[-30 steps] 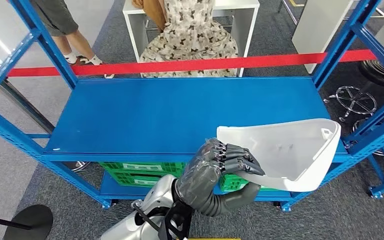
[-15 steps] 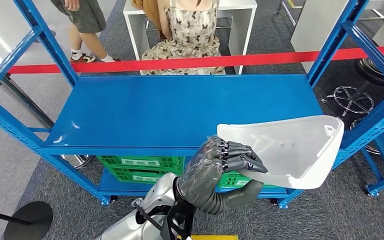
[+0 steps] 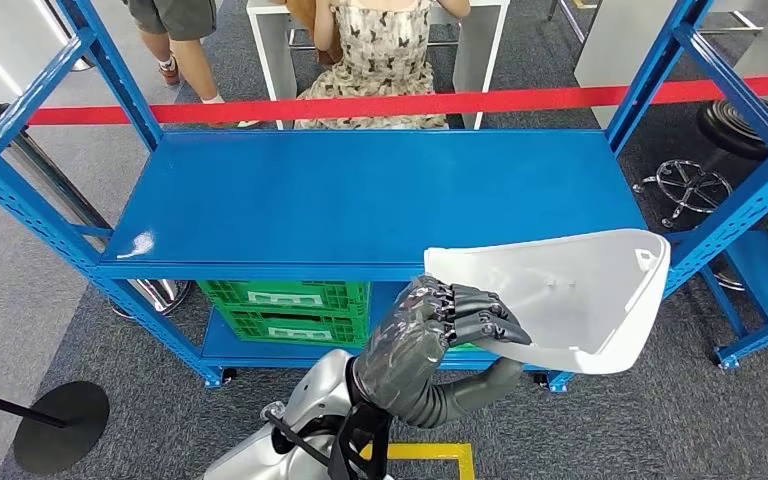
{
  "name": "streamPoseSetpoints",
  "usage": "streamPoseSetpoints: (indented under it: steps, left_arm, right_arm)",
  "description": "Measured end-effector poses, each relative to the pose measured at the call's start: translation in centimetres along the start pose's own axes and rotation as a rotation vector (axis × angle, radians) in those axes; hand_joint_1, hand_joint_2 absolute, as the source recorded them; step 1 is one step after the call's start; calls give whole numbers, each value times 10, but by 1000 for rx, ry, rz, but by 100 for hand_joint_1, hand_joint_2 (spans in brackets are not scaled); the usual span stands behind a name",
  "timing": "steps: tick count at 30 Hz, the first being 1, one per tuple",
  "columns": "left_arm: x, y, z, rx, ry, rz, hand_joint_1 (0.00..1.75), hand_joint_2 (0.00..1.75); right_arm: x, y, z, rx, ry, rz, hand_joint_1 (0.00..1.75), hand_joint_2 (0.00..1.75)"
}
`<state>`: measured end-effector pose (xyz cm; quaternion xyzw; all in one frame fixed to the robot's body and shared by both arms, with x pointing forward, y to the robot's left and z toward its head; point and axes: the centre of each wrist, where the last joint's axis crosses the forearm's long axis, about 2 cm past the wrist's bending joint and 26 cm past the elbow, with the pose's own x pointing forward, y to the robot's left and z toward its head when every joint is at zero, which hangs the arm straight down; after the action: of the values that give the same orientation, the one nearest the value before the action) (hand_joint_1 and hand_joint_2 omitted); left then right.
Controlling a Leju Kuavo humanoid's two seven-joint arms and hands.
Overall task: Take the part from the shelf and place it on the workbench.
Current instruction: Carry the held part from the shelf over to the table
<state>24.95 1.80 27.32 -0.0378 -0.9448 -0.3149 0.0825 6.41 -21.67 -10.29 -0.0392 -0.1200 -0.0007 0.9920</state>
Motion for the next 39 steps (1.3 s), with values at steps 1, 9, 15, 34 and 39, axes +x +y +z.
streamPoseSetpoints:
  steps: [1,9,15,34,39]
  left_arm:
    - [0,0,0,2,3,-4,175,175]
    - [-6,3,11,11,41,-71,175,175]
    - [-10,4,17,32,70,-113,175,175]
    - [-5,-2,20,13,87,-130,175,175]
    - [-6,-2,24,8,101,-148,175,175]
  right_arm:
    - [1,1,0,2,-3,4,0,0]
    - [7,6,1,16,-29,50,0,0]
    - [15,17,3,15,-52,97,0,0]
    - [36,19,4,-88,-182,165,0,0]
    - [39,17,4,-175,-254,218,0,0]
